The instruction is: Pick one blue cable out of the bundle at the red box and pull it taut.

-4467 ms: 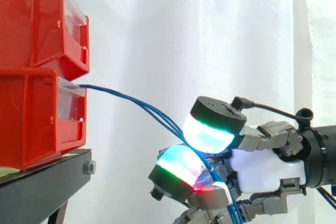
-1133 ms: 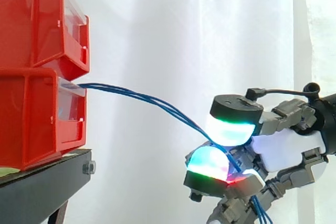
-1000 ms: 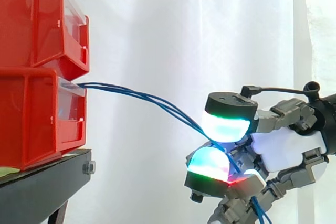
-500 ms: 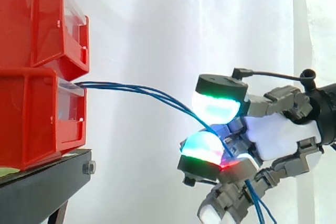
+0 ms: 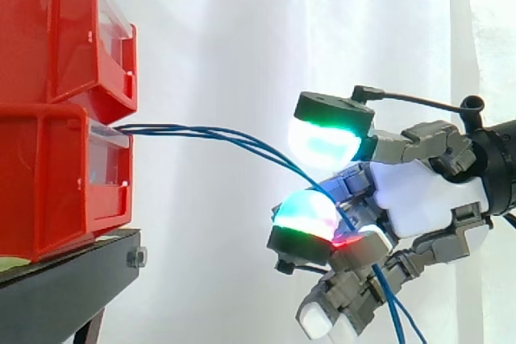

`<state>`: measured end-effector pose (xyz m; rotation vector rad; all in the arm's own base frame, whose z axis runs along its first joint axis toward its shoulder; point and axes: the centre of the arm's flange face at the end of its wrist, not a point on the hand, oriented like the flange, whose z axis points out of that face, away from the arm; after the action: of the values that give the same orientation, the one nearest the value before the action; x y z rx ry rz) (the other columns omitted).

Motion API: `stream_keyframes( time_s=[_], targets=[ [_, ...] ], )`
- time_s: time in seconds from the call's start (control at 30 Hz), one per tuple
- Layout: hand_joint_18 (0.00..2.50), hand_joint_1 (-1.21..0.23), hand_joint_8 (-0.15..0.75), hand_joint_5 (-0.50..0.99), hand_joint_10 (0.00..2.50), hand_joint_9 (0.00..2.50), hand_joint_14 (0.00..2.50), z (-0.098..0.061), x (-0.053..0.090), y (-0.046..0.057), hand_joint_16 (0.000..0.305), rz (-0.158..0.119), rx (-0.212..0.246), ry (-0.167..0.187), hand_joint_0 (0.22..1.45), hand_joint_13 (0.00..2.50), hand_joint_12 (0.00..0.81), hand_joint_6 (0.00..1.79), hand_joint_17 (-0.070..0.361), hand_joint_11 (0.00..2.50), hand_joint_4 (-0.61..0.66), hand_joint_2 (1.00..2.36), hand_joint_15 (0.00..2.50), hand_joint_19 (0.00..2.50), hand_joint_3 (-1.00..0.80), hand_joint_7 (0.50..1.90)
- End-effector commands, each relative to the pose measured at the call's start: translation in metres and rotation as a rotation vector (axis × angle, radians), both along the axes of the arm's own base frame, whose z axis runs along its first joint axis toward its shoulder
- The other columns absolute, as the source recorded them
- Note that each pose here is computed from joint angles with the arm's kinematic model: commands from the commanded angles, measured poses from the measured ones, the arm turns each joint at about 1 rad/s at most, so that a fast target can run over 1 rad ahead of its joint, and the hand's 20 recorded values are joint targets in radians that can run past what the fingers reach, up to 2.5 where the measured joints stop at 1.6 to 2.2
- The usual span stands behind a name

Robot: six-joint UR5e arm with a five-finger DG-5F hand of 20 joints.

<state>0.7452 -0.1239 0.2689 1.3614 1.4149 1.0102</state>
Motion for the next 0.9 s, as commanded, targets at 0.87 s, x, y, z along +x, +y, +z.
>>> stream_keyframes(
  time_s=[0.87],
  targets=[
    [0.57, -0.9, 0.288, -0.15, 0.01, 1.05, 0.02, 0.017, 0.006, -0.001, 0.051, -0.002, 0.0, -0.027, 0.72, 0.71, 0.344, 0.88, 0.115, 1.31, 0.11, 1.0, 0.43, 0.35, -0.43, 1.22]
  ],
)
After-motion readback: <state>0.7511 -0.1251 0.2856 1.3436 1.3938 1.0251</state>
